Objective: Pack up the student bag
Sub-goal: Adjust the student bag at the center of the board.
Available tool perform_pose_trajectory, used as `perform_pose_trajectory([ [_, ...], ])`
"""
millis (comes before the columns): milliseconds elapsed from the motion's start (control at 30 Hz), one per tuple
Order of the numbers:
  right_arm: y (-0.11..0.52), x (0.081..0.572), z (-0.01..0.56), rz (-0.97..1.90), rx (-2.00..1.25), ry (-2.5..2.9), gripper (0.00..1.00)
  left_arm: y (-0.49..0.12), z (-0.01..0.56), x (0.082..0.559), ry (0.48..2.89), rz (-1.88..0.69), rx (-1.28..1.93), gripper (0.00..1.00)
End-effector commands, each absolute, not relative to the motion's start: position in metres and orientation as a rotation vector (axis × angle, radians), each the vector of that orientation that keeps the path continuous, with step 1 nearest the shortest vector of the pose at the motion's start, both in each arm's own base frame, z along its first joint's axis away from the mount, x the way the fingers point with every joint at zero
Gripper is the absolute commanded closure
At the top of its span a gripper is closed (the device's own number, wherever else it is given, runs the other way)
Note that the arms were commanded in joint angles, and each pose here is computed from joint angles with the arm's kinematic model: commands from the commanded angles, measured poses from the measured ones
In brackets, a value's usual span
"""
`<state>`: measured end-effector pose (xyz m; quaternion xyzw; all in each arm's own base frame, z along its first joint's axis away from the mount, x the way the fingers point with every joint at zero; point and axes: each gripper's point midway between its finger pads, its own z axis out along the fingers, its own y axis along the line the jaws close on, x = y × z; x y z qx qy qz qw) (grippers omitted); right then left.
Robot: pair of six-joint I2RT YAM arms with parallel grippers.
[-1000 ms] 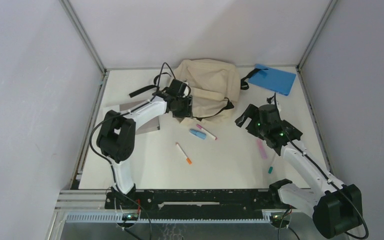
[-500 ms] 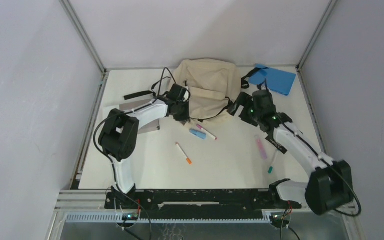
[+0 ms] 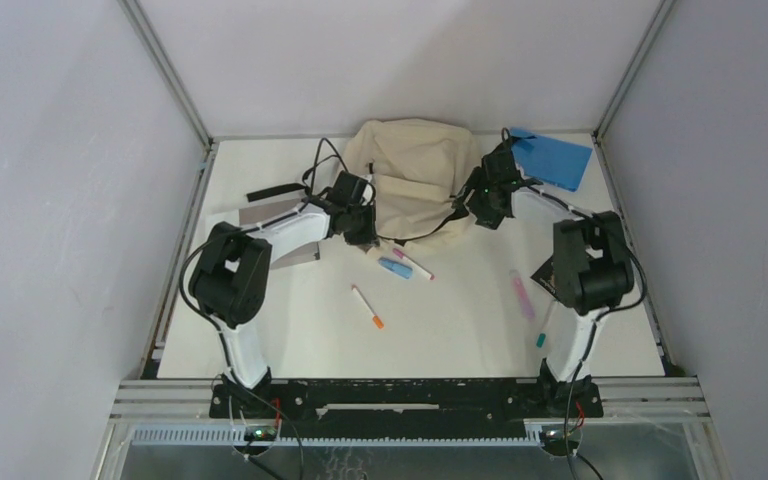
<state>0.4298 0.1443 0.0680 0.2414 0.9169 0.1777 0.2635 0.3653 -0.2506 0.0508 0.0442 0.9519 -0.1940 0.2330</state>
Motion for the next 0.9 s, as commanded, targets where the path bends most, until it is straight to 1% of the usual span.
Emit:
perform_pose_trajectory([
  [0, 0.155, 0.455, 0.07, 0.545, 0.661, 2.465, 0.32, -0.254, 0.069, 0.359, 2.58, -0.604, 0.111, 1.0],
  [67, 0.154, 0.453, 0.065, 0.506, 0.652, 2.472, 0.55, -0.252, 0.066, 0.356, 2.591, -0.597, 0.111, 1.0],
  [133, 0.15, 0.449, 0.061, 0.462, 0.652, 2.484, 0.85, -0.249, 0.064, 0.353, 2.592, -0.583, 0.108, 1.0],
  [167, 0.149, 0.445, 0.06, 0.456, 0.655, 2.489, 0.98, -0.249, 0.065, 0.352, 2.591, -0.581, 0.108, 1.0],
  [200, 0.148, 0.441, 0.058, 0.451, 0.656, 2.492, 1.0, -0.248, 0.065, 0.352, 2.591, -0.581, 0.108, 1.0],
  [400, 0.137, 0.404, 0.056, 0.422, 0.681, 2.469, 1.0, -0.252, 0.065, 0.35, 2.596, -0.596, 0.124, 1.0],
  [500, 0.131, 0.385, 0.059, 0.361, 0.677, 2.447, 1.0, -0.252, 0.059, 0.347, 2.615, -0.59, 0.12, 1.0],
  [700, 0.141, 0.352, 0.054, 0.347, 0.647, 2.472, 1.0, -0.253, 0.055, 0.341, 2.632, -0.585, 0.111, 1.0],
  [867, 0.152, 0.338, 0.055, 0.343, 0.593, 2.496, 1.0, -0.242, 0.062, 0.339, 2.623, -0.523, 0.106, 1.0],
])
